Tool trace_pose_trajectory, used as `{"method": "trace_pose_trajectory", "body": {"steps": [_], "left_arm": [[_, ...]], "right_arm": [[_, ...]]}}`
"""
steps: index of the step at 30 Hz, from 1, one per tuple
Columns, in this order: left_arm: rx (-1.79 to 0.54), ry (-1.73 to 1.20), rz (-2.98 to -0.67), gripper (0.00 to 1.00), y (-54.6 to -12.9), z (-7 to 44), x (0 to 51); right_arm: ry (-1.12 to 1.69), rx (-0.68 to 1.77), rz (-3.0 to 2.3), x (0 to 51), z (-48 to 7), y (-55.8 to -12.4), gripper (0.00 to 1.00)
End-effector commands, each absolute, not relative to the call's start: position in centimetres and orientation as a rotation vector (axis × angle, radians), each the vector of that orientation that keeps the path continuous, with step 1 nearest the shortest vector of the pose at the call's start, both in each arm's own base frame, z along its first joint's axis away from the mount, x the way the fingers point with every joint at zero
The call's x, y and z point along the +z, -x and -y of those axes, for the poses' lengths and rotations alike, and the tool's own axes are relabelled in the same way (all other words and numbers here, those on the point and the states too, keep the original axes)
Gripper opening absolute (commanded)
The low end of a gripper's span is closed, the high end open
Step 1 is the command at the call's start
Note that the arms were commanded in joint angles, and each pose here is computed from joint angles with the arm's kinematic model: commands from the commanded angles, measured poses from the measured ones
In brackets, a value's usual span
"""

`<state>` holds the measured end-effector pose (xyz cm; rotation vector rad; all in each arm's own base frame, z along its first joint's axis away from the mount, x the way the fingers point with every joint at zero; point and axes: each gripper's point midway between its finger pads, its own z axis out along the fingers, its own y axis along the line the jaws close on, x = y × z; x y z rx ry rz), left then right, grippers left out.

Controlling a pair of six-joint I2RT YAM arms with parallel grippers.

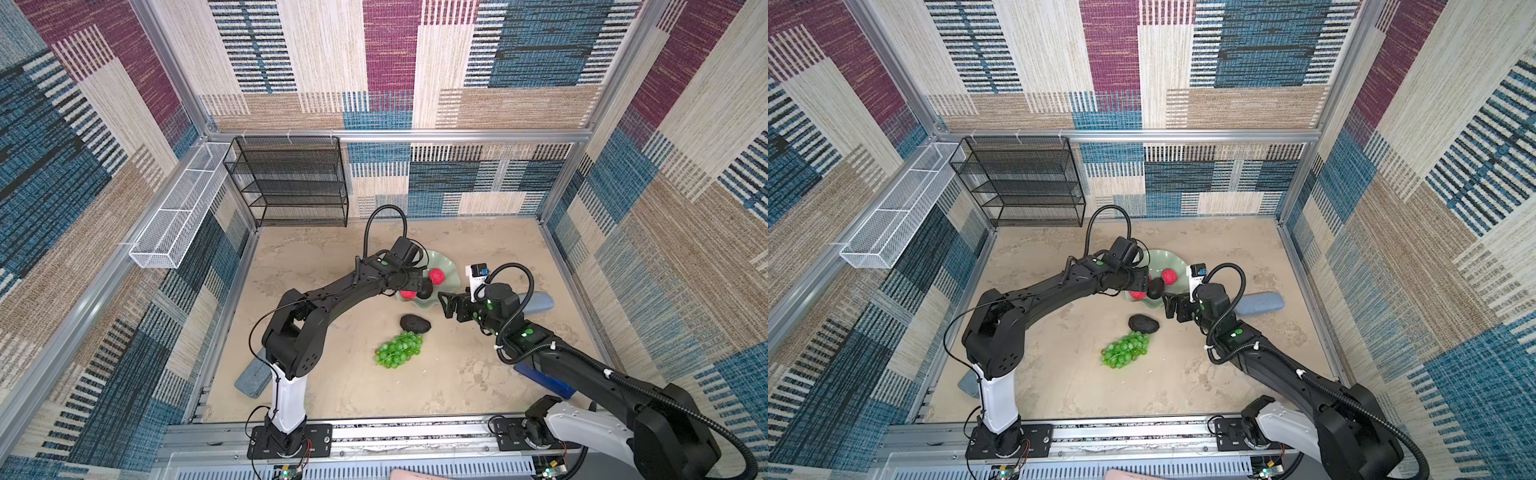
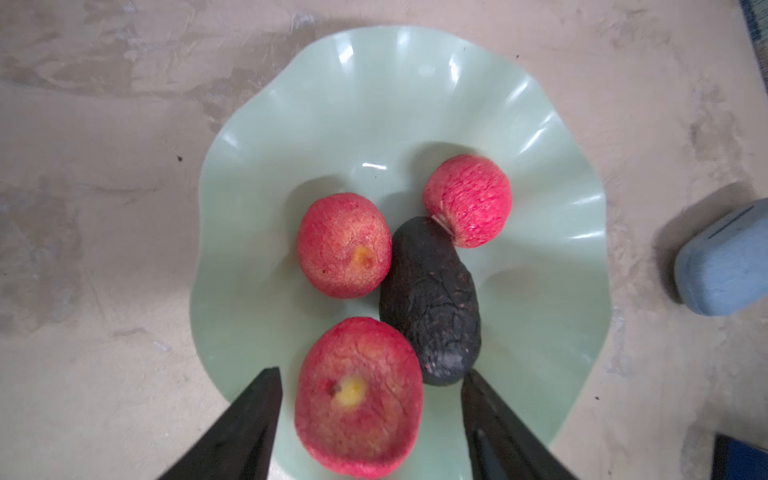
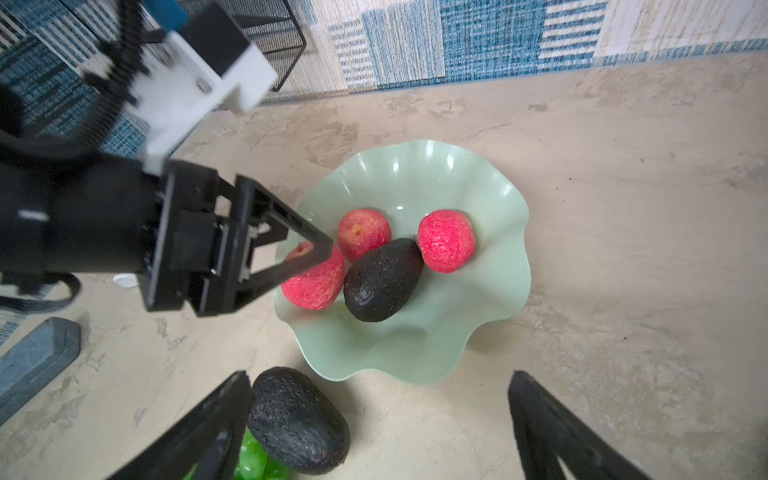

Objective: Place and organize the fake fruits in the fruit bowl
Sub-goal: 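Place the apple in the bowl with the left gripper while the right reaches the avocado, then grasp the second avocado with the right gripper while the left withdraws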

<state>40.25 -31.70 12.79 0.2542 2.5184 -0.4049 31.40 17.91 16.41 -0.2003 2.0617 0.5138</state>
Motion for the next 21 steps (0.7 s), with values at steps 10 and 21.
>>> {"method": "trace_pose_trajectory", "body": {"steps": [10, 21], "left_arm": [[-0.330, 0.036, -2.085, 0.76, -36.7, 21.7, 22.9], [-0.235, 0.324, -2.054, 0.84, -26.8, 9.6, 17.8]], "right_arm": [[0.506, 0.541, -2.192, 11.5, -23.9, -26.4, 0.94], [0.529, 0.461, -2.239, 8.6, -26.9, -28.9, 0.93]]}}
